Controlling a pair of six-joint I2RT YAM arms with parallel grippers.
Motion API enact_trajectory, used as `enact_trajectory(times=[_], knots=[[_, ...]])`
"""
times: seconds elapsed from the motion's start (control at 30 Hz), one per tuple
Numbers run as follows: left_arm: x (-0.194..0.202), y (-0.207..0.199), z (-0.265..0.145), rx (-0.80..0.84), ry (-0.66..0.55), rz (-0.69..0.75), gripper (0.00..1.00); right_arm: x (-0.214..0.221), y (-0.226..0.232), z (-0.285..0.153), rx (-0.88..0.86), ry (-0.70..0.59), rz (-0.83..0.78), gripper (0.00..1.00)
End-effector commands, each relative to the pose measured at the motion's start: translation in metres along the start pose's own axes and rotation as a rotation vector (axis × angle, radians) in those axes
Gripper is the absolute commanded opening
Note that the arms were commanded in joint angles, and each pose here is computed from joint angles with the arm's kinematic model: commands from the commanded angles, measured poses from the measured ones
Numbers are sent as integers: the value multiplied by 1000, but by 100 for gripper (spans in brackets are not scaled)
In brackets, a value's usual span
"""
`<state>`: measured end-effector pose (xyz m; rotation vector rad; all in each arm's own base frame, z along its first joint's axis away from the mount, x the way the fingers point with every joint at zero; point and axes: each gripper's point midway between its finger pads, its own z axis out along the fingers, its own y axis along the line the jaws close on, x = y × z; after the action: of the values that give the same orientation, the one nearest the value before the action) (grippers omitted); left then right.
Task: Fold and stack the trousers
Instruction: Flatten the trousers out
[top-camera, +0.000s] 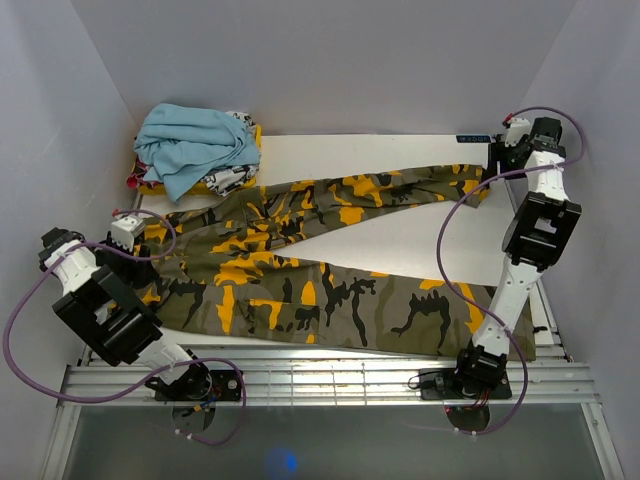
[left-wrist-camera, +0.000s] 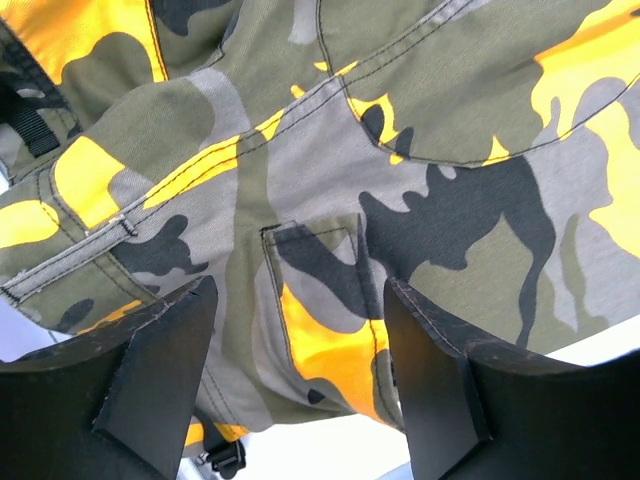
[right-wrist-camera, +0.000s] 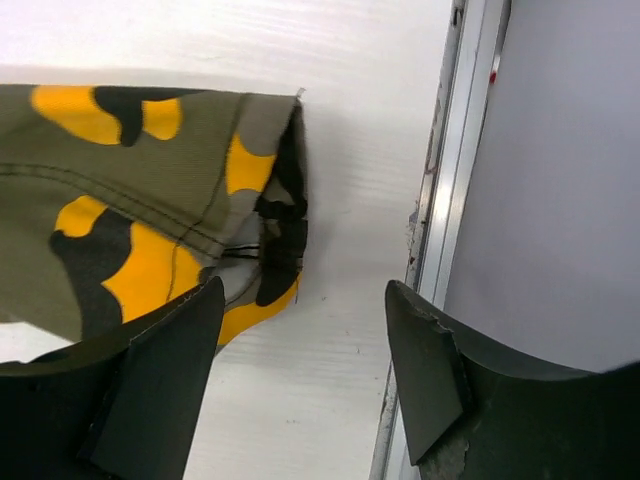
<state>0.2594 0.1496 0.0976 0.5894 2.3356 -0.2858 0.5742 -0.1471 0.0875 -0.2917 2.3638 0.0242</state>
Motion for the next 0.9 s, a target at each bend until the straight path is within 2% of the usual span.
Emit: enact_trajectory(times=[0.0,0.27,0.47,0.63,0.8,0.87], knots=[[-17,-6,-2,15,-74,-2,80,-4,10,11,-59,-19,156,71],[-18,-3,2,13,-85,-16,83,2,40,18,-211,-27,194,63],[-15,-4,4,18,-80,-25,83,-6,47,13,-255,-51,217,60],[-11,-8,6,22,-71,-20,84,-17,44,5,-236,-75,216,58],[-11,-10,7,30,-75,-19,84,-24,18,-3,-82,-81,215,46],[-11,-11,9,34,-75,-22,84,-25,19,-10,-87,-103,212,44]])
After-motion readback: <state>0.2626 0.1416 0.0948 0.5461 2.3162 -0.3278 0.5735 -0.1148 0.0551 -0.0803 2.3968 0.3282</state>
